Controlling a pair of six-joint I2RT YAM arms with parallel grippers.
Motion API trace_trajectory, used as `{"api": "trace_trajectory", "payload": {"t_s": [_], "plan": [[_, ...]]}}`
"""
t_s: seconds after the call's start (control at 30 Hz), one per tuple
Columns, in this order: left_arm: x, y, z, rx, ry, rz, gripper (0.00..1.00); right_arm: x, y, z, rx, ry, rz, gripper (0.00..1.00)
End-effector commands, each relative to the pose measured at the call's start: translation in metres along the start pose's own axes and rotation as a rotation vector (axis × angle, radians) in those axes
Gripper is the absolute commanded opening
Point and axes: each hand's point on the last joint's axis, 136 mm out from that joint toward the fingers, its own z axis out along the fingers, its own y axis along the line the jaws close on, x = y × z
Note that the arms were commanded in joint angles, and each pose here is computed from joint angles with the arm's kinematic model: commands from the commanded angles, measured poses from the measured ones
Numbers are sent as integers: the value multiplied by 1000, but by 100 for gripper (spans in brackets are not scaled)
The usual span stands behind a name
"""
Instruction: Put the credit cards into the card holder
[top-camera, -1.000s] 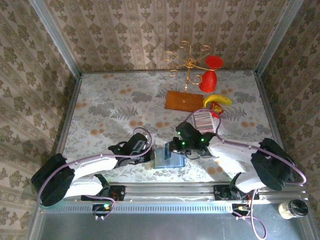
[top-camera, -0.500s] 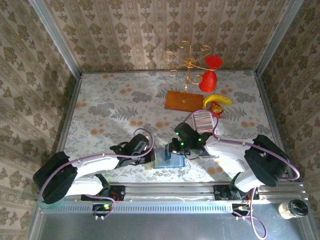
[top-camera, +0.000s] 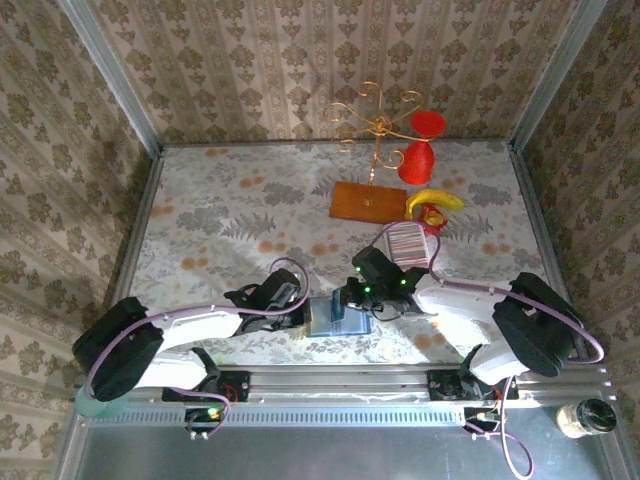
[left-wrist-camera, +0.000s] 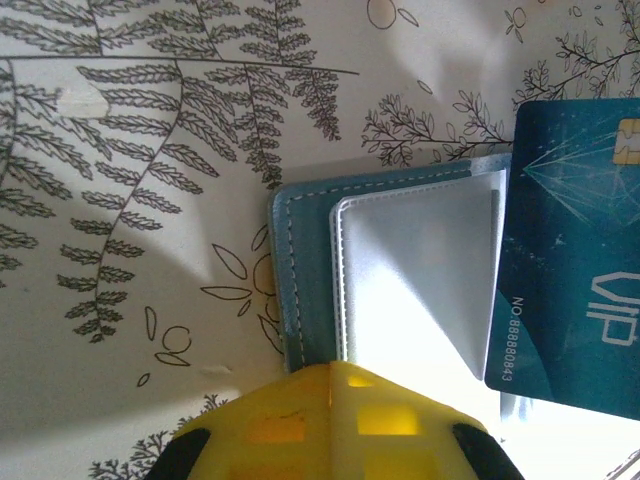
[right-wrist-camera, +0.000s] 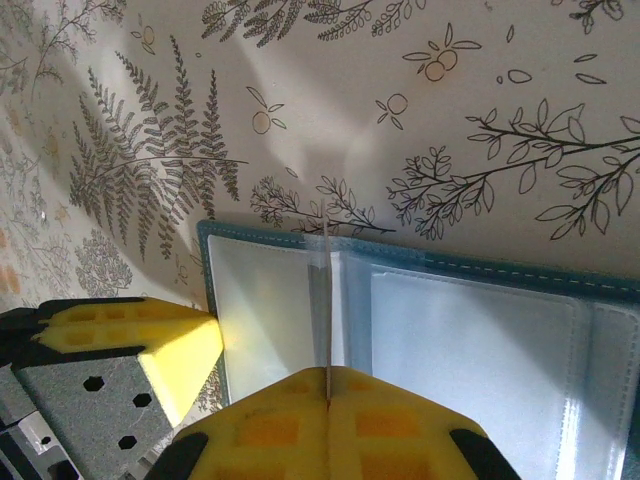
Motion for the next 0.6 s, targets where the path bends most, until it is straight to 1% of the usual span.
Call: {"api": "trace_trajectory", "payload": {"t_s": [0.0,0.2,0.57], "plan": [[4,3,3,-20,9,-3,5,-4,-6,-5,15,-36,-4,0],[4,2,3,-20,9,-2,4,-5,-5,-5,-6,-45,8,0],[5,4,2,-30,11,-2,3,9,-14,1,-25,-6,47,0]]}}
